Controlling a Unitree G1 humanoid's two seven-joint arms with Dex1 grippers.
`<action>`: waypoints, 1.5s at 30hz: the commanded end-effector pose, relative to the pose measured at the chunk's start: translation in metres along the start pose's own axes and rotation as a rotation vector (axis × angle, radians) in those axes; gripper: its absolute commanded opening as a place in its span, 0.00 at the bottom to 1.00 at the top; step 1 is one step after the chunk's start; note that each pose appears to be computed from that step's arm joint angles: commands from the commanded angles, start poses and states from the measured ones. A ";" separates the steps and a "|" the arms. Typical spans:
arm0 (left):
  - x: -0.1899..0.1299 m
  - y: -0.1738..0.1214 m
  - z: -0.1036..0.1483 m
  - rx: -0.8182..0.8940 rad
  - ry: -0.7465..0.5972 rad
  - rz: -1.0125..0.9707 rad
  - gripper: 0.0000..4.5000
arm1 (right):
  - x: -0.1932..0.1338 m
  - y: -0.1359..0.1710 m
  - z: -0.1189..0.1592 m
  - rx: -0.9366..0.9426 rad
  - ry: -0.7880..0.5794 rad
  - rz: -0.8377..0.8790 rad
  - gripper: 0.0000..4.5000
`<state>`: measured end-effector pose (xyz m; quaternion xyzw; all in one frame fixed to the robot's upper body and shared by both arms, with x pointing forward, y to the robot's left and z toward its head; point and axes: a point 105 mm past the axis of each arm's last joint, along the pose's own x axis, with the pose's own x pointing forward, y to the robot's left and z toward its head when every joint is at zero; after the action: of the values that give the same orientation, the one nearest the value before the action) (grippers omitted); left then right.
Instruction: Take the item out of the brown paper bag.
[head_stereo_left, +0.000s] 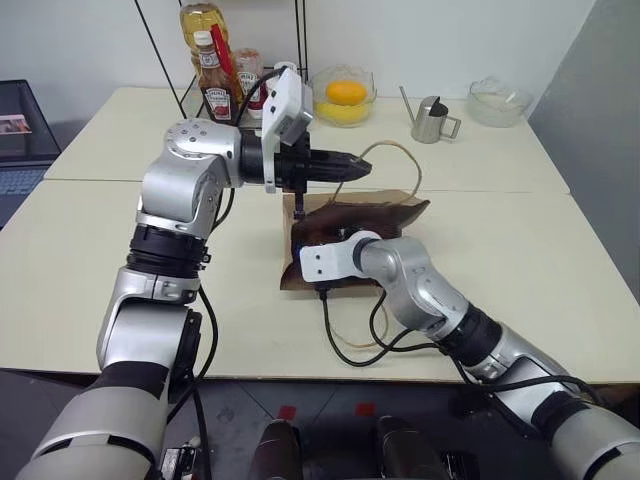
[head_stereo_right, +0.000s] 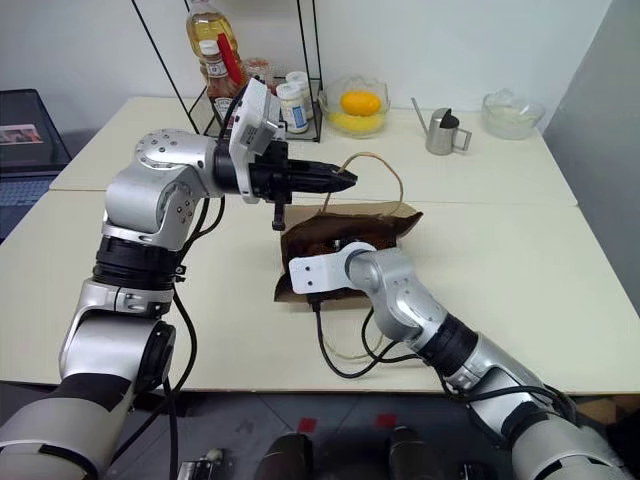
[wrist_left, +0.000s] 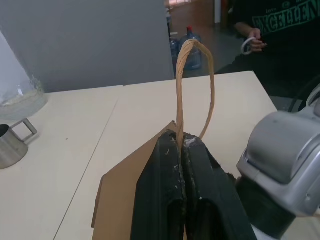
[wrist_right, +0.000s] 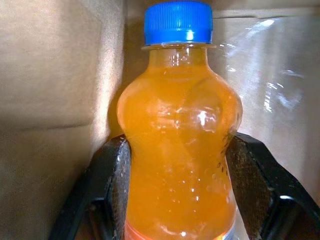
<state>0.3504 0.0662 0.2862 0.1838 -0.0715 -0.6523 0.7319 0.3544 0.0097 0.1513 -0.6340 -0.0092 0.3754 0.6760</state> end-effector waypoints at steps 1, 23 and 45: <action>-0.004 0.003 0.009 0.055 -0.006 0.010 0.00 | -0.021 -0.021 0.011 -0.004 -0.069 -0.086 0.54; -0.008 0.011 0.002 0.081 0.019 0.045 0.00 | -0.076 -0.037 0.031 0.150 -0.354 -0.240 0.53; -0.002 0.013 -0.003 0.084 0.022 0.042 0.00 | -0.165 -0.053 0.042 0.286 -0.635 -0.376 0.53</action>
<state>0.3664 0.0748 0.2742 0.2029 -0.0696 -0.6295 0.7468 0.2536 -0.0307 0.2562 -0.3813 -0.2333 0.4471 0.7748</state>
